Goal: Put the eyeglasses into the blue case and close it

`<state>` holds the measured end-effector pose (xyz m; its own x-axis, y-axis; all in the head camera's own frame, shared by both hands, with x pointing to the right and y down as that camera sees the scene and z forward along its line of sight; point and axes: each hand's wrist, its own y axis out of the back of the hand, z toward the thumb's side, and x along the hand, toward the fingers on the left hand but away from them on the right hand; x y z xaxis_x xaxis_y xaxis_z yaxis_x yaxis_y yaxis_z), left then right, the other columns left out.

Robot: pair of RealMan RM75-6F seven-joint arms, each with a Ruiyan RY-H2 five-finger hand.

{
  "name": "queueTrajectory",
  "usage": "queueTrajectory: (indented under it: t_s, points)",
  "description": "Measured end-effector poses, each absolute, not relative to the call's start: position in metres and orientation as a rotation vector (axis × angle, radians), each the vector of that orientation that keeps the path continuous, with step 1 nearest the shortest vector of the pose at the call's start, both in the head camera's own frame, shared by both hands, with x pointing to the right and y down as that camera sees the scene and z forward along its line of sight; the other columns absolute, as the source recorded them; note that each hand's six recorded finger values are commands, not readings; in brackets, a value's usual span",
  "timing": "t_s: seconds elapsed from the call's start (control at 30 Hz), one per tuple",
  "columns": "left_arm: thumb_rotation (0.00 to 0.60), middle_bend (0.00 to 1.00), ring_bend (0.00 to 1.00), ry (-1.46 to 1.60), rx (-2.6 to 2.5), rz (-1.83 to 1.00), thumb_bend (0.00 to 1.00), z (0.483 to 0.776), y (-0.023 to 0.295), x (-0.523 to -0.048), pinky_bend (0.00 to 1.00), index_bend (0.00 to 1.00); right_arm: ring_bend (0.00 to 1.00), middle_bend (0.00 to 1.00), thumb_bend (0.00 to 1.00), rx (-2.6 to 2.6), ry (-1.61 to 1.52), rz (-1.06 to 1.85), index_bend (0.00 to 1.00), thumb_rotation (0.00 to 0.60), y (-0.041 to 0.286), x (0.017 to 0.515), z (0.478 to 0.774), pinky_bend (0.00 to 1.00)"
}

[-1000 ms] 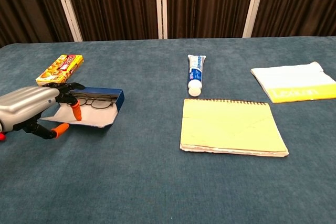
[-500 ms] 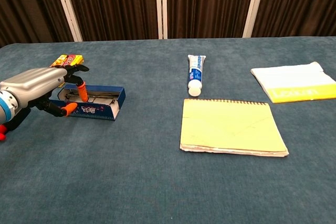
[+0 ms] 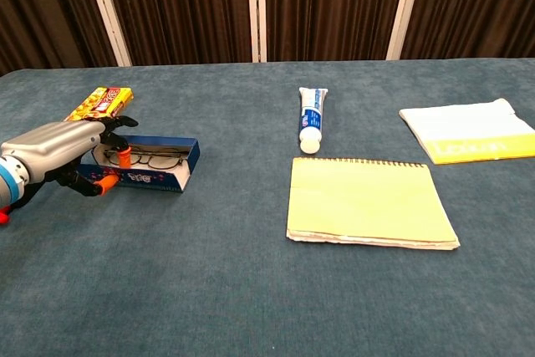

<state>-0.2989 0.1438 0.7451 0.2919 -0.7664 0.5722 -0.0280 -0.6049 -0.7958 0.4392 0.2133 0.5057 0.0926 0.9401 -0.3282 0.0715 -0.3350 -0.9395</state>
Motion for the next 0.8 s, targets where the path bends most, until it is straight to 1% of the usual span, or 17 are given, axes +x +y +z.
queueTrajectory:
  t_s: [0.1, 0.2, 0.53, 0.8]
  points:
    - [0.600, 0.00, 0.00, 0.713, -1.881, -1.349, 0.51, 0.740, 0.146, -0.299, 0.00, 0.62, 0.00, 0.00, 0.00, -1.559, -1.035, 1.346, 0.02, 0.600, 0.213, 0.439, 0.505, 0.00]
    - [0.600, 0.00, 0.00, 0.717, -1.891, -1.334, 0.51, 0.733, 0.149, -0.300, 0.00, 0.66, 0.00, 0.00, 0.00, -1.563, -1.036, 1.342, 0.02, 0.600, 0.214, 0.439, 0.505, 0.00]
    - [0.600, 0.00, 0.00, 0.683, -1.951, -1.345, 0.52, 0.701, 0.163, -0.307, 0.00, 0.69, 0.00, 0.00, 0.00, -1.566, -1.044, 1.327, 0.02, 0.600, 0.214, 0.438, 0.501, 0.00]
    - [0.600, 0.00, 0.00, 0.567, -1.976, -1.475, 0.52, 0.674, 0.172, -0.324, 0.00, 0.67, 0.00, 0.00, 0.00, -1.563, -1.049, 1.328, 0.02, 0.600, 0.215, 0.439, 0.499, 0.00]
